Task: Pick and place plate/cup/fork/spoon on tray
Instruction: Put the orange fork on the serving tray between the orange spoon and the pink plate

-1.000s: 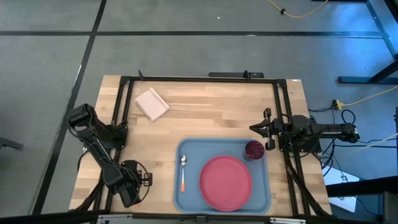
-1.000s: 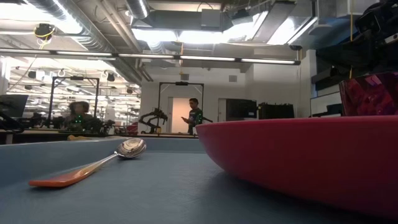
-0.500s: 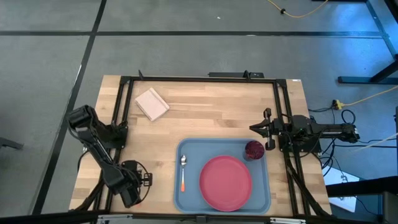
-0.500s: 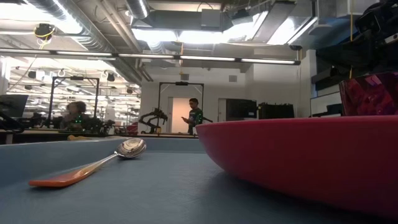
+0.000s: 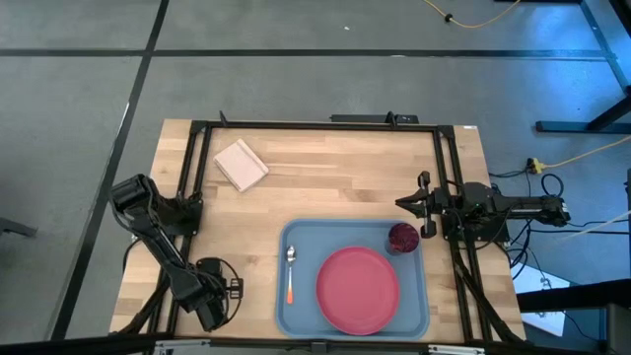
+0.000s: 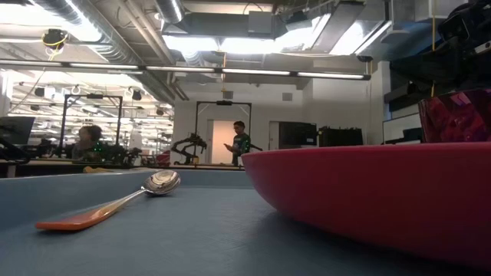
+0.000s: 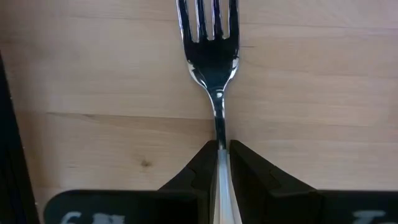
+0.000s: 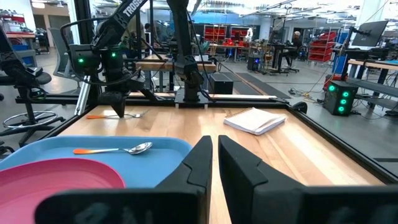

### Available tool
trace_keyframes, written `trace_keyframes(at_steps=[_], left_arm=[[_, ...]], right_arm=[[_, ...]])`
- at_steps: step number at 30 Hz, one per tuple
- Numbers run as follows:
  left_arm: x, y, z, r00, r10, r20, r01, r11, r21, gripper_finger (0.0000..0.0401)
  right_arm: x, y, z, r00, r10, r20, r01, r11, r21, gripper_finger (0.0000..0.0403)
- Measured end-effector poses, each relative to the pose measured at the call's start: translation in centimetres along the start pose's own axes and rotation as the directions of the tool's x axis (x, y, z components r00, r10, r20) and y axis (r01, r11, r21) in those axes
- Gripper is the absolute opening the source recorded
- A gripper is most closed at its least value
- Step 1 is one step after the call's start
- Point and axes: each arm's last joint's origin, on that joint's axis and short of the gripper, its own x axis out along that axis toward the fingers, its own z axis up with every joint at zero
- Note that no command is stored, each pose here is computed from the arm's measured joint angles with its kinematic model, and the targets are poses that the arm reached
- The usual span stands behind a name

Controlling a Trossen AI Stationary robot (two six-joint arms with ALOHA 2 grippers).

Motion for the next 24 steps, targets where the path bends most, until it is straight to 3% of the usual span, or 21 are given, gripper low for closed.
trace_keyframes(at_steps=[13,24], left_arm=[[0.2,-0.07,0.15,0.998,-0.038,0.053,0.031,0.992,0.126,0.0037],[0.27,-0.02,0.17,0.998,-0.025,0.05,0.019,0.994,0.11,0.0036]], right_arm=[[0.0,0.0,0.0,1.0,0.0,0.0,0.0,1.0,0.0,0.0033],[0.0,0.0,0.0,1.0,0.0,0.0,0.0,1.0,0.0,0.0033]])
